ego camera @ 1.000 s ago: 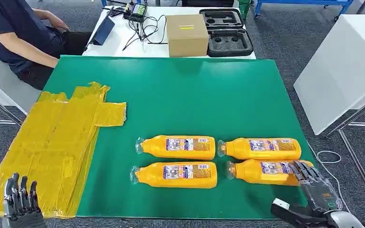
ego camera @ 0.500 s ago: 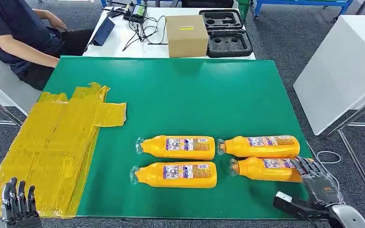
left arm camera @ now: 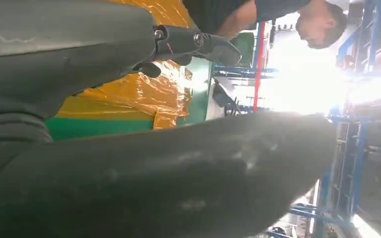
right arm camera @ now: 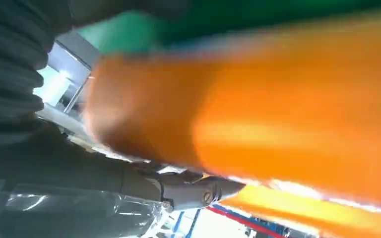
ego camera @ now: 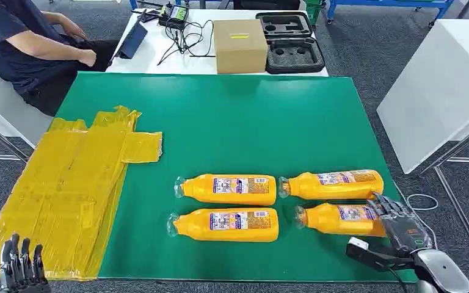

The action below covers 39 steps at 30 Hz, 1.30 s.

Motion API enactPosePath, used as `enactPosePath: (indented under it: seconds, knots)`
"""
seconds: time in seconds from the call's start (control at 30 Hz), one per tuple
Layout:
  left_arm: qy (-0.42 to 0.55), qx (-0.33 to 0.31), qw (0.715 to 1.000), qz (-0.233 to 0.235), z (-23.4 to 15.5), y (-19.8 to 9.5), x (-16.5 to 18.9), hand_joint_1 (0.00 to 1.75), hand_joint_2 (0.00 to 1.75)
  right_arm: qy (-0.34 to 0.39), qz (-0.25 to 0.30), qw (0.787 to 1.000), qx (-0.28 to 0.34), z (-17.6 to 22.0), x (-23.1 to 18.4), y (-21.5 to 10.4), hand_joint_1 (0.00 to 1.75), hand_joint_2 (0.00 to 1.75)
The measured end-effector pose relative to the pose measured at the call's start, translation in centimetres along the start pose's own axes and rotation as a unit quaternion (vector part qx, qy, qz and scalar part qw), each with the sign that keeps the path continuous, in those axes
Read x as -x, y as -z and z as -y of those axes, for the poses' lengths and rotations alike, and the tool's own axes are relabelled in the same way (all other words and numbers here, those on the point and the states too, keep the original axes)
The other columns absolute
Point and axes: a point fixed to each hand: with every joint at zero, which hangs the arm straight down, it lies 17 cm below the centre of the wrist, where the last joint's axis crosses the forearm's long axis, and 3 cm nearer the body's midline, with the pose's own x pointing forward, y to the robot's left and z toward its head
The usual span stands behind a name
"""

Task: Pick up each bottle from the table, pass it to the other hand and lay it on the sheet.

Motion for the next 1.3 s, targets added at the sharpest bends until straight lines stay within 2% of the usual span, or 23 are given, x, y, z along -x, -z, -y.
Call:
enactPosePath:
  seconds: [1.1,1.2,1.3]
  knots:
    - [-0.004,0.008,1.000,0.009,0.5,0.9,-0.2,0.00,0.00,-0.010,-0.016,1.000,-0.008,-1.9,-1.9,-0.4,1.75,1.75]
    - [-0.007,0.010,1.000,0.008,0.6,0.8,-0.2,0.00,0.00,0.014,0.000,1.000,-0.005,-1.9,-3.2,-0.3,1.75,1.75]
    - [-0.017,0.010,1.000,0.008,0.6,0.7,-0.3,0.00,0.00,0.060,0.040,0.997,0.003,-1.1,-6.0,-1.2,1.75,1.75]
